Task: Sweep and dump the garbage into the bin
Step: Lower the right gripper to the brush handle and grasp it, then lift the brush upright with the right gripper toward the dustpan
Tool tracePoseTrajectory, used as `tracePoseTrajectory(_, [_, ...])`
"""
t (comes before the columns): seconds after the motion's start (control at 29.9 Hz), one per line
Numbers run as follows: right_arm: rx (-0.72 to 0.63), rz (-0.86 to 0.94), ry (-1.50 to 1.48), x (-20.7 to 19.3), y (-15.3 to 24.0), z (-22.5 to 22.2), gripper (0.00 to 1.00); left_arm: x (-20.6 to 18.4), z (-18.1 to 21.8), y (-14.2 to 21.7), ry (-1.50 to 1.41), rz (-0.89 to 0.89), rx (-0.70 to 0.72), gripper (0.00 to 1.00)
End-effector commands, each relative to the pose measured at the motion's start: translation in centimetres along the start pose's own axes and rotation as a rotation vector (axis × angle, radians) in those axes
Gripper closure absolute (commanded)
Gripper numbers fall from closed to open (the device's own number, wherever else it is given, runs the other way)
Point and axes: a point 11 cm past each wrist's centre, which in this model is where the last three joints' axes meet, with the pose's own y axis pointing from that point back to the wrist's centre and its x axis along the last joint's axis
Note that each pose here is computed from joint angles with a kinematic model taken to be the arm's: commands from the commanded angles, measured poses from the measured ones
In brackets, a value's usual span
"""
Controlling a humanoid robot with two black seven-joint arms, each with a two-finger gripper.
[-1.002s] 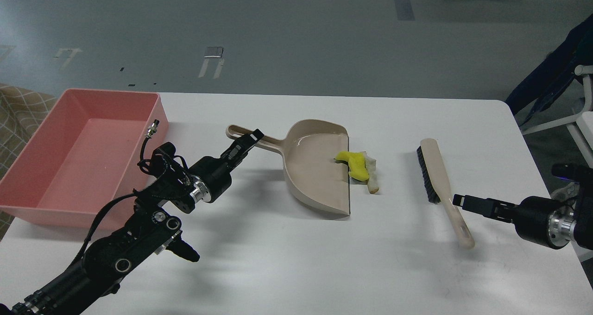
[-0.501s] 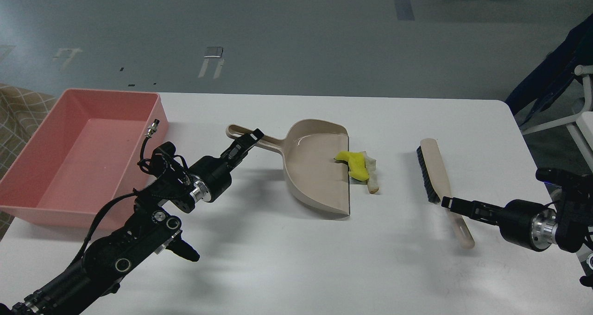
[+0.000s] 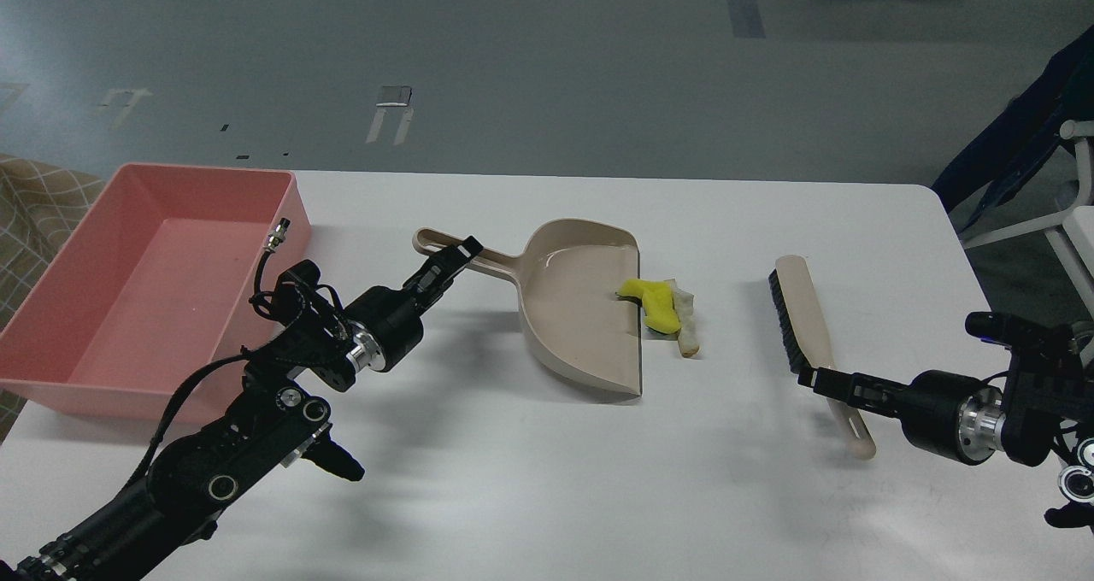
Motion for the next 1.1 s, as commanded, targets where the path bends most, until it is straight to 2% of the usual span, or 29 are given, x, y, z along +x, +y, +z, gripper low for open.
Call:
tracePoseTrajectory(0.0, [-0.016, -0.002, -0.003, -0.1, -0.1, 0.1, 0.45, -0.1, 0.0, 0.0, 0.001, 0.000, 0.000, 1.00])
tracePoseTrajectory(0.17, [-0.009, -0.007, -0.010, -0.3, -0.3, -0.2, 0.59, 0.0, 0.0, 0.0, 0.000, 0.000, -0.001, 1.00])
tracePoseTrajectory(0.2, [-0.009, -0.007, -0.010, -0.3, -0.3, -0.2, 0.59, 0.0, 0.0, 0.0, 0.000, 0.000, -0.001, 1.00])
tracePoseTrajectory(0.27, [-0.022, -0.010, -0.013, -0.5, -0.5, -0.1, 0.73, 0.0, 0.0, 0.0, 0.000, 0.001, 0.001, 1.00])
tracePoseTrajectory(0.5, [-0.053, -0.010, -0.019, -0.5, -0.6, 0.0, 1.00, 0.1, 0.0, 0.1, -0.004, 0.001, 0.002, 1.00])
tracePoseTrajectory(1.07, [-0.056, 0.026, -0.006, 0.8, 1.4, 0.0, 1.00, -0.1, 0.1, -0.1, 0.000, -0.001, -0.004, 1.00])
